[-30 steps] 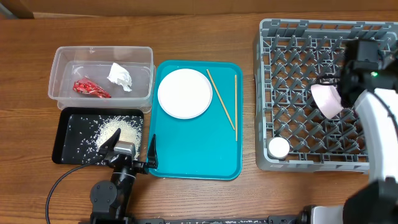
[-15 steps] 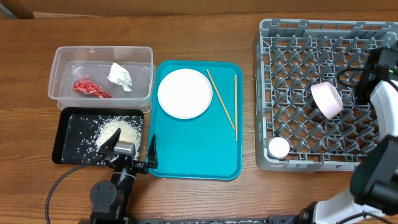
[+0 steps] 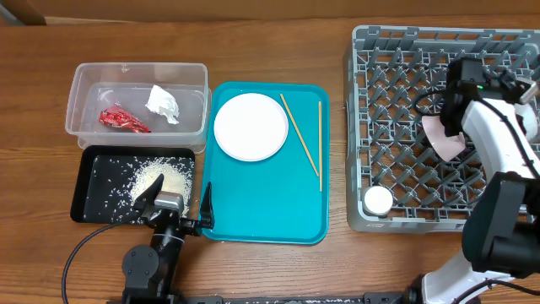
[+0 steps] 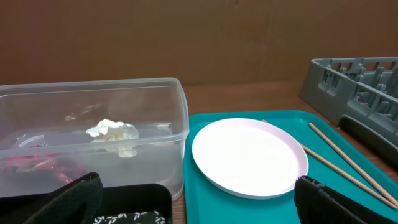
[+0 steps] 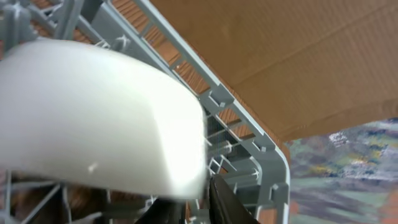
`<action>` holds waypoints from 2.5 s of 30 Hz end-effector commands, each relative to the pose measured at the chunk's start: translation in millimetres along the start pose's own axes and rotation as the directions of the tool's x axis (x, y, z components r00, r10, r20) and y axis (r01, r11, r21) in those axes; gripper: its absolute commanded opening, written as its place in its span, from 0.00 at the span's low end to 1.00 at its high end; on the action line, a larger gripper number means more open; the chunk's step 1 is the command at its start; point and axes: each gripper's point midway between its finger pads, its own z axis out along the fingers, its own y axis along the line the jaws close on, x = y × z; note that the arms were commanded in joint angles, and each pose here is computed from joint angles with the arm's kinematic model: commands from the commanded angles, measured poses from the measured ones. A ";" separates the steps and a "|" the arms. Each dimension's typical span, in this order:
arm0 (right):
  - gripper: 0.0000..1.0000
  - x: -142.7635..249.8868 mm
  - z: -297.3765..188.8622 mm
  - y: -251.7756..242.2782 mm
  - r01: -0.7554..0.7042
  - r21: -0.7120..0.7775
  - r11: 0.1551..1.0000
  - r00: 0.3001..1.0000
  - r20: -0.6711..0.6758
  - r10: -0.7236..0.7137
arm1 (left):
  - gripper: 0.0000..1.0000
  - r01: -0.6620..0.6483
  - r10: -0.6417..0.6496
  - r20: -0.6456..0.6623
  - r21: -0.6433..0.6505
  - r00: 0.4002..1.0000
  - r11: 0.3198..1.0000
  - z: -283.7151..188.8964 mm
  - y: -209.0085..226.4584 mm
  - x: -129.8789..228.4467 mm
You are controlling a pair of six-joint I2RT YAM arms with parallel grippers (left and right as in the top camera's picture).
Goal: Sort waste into correct bins and load items into the dishwasher
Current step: 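Reach the right gripper to the wooden chopsticks and pinch them, then carry the chopsticks right and drop them into the dish rack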
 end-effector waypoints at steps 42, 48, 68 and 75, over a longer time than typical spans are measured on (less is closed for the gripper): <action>0.34 210.7 -314.2 231.8 0.471 -0.872 0.132 0.741 0.310 -0.596 | 1.00 0.006 -0.006 0.004 -0.004 1.000 1.000 0.2 1.1 1.5; 0.28 224.2 -305.4 243.9 0.477 -0.869 0.132 0.722 0.303 -0.622 | 1.00 0.006 -0.006 0.004 -0.004 1.000 1.000 0.2 1.1 1.5; 0.04 49.6 -345.2 114.4 0.365 -0.879 0.308 0.929 0.322 -0.182 | 1.00 0.006 -0.006 0.003 -0.004 1.000 1.000 0.2 1.1 1.6; 0.04 46.2 -273.8 122.9 0.332 -0.859 0.390 0.931 0.232 -0.281 | 1.00 0.006 -0.006 0.004 -0.004 1.000 1.000 0.2 1.1 1.5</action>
